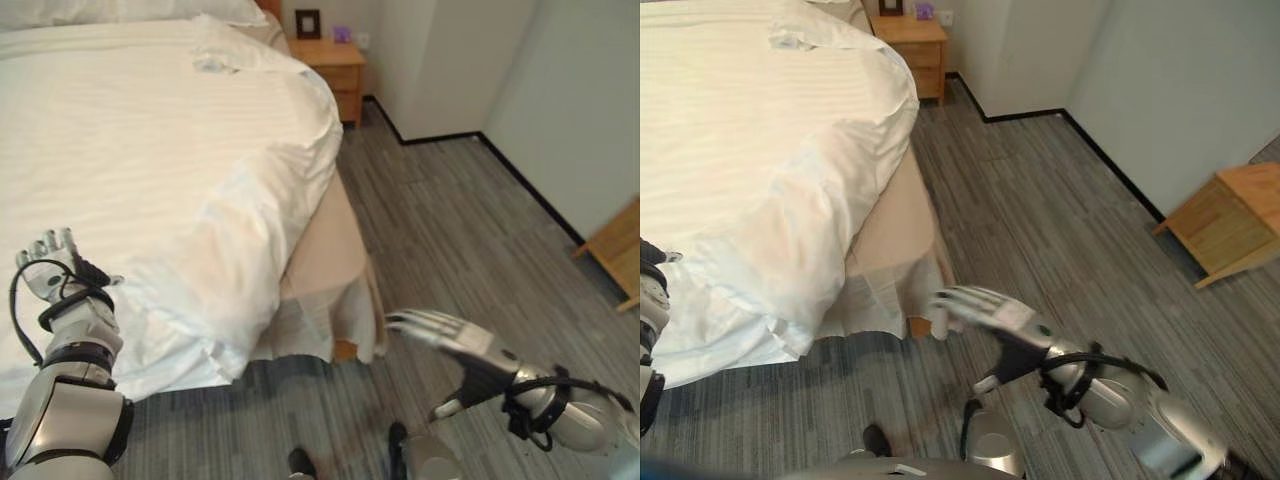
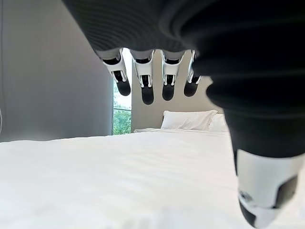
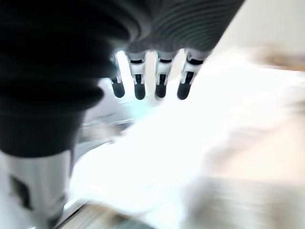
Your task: Making the bed.
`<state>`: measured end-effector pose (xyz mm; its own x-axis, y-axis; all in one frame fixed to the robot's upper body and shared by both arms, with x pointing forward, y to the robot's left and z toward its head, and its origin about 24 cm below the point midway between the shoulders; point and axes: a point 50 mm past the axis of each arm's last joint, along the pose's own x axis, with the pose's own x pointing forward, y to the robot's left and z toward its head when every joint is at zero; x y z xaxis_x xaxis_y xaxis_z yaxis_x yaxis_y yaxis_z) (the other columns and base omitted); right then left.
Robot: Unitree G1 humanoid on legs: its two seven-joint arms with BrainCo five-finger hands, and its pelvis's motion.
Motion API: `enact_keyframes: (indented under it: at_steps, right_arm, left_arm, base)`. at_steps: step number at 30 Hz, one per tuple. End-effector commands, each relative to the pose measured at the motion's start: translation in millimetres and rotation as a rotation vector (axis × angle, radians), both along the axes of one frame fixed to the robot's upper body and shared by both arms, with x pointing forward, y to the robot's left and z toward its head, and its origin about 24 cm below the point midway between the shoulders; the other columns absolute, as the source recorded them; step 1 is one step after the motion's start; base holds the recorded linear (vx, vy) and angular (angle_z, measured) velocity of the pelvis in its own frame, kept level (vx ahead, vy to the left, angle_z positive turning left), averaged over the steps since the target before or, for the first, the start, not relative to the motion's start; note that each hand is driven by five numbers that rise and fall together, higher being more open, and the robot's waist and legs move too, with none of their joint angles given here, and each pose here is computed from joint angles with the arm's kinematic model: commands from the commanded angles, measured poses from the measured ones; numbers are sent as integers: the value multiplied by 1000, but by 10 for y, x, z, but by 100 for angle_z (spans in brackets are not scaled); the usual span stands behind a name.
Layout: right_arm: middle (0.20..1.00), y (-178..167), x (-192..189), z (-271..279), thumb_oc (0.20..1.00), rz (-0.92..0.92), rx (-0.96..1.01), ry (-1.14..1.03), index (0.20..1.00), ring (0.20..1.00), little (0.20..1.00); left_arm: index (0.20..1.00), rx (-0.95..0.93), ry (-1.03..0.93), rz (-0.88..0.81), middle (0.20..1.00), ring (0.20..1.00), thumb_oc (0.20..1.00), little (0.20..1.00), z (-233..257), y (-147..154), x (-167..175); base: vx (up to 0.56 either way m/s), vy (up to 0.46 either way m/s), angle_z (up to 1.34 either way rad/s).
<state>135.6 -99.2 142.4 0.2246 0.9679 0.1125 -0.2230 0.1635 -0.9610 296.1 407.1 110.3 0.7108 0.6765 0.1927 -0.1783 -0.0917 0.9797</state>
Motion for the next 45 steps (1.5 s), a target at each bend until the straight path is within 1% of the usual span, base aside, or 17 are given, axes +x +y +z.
enact_keyframes:
  at_steps: [1,4,7,15,19,20,24,31,35,36,37,40,41,42,43,44,45]
  right_arm:
    - [1000,-1,-2,150,1000,43,46,-55,1000,1000,1000]
    - [1000,44,-60,158,1000,64,76,-45,1000,1000,1000]
    - [1000,36,-39,117,1000,51,29,-47,1000,1000,1000]
    - [1000,-112,31,20,1000,-92,21,2,1000,1000,1000]
    - [1000,-314,144,-183,1000,-287,-30,11,1000,1000,1000]
    - [1000,-418,207,-286,1000,-409,-23,8,1000,1000,1000]
    - [1000,-570,337,-415,1000,-589,11,-18,1000,1000,1000]
    - [1000,-794,502,-520,1000,-786,-11,-161,1000,1000,1000]
    - [1000,-801,616,-630,1000,-816,-15,-154,1000,1000,1000]
    - [1000,-789,628,-634,1000,-811,-12,-143,1000,1000,1000]
    - [1000,-770,639,-637,1000,-805,-2,-130,1000,1000,1000]
    - [1000,-703,638,-673,1000,-770,1,-62,1000,1000,1000]
    - [1000,-684,638,-745,1000,-766,-12,-8,1000,1000,1000]
    - [1000,-742,804,-214,1000,-743,39,-177,1000,1000,1000]
    - [1000,-782,746,-574,1000,-789,17,-4,1000,1000,1000]
    - [1000,-904,679,-831,1000,-891,-6,48,1000,1000,1000]
    - [1000,-954,646,-956,1000,-935,-26,87,1000,1000,1000]
  left_arm:
    - [1000,-38,-101,-76,1000,1000,1000,1000,252,-202,289]
    - [1000,-133,-137,-103,1000,1000,1000,1000,183,-352,389]
    - [1000,-233,-156,-218,1000,1000,1000,1000,60,-762,607]
    - [1000,-205,-209,-309,1000,1000,1000,1000,252,-971,764]
    - [1000,-182,-222,-319,1000,1000,1000,1000,302,-965,768]
    - [1000,-170,-231,-315,1000,1000,1000,1000,326,-935,755]
    - [1000,-138,-250,-320,1000,1000,1000,1000,379,-908,741]
    - [1000,-35,-225,-247,1000,1000,1000,1000,448,-762,685]
    - [1000,-25,-241,-212,1000,1000,1000,1000,519,-689,668]
    - [498,-14,-239,-202,498,498,498,498,557,-652,658]
    - [200,-4,-237,-183,200,200,200,200,598,-593,636]
    - [200,-61,-169,-112,200,200,200,200,457,-413,519]
    - [200,-162,-168,-135,200,200,200,200,272,-516,540]
    - [200,-196,-183,-173,200,200,200,200,263,-610,596]
    - [200,-262,-183,-212,200,200,200,200,60,-747,599]
    - [200,-488,-319,-435,200,200,200,200,-223,-1453,694]
    - [200,-571,-358,-538,200,200,200,200,-260,-1749,701]
  base:
    - [211,-30,106]
    - [130,-77,122]
    - [134,-165,99]
    - [48,-66,35]
    - [36,-28,-8]
    - [0,0,0]
    - [-13,0,-1]
    - [-5,-2,-1]
    - [-45,-23,-10]
    - [-57,-23,-15]
    - [-44,-16,-11]
    - [-5,-19,-8]
    - [21,-5,-7]
    - [24,14,-10]
    - [65,95,-27]
    - [87,133,-23]
    - [96,157,-18]
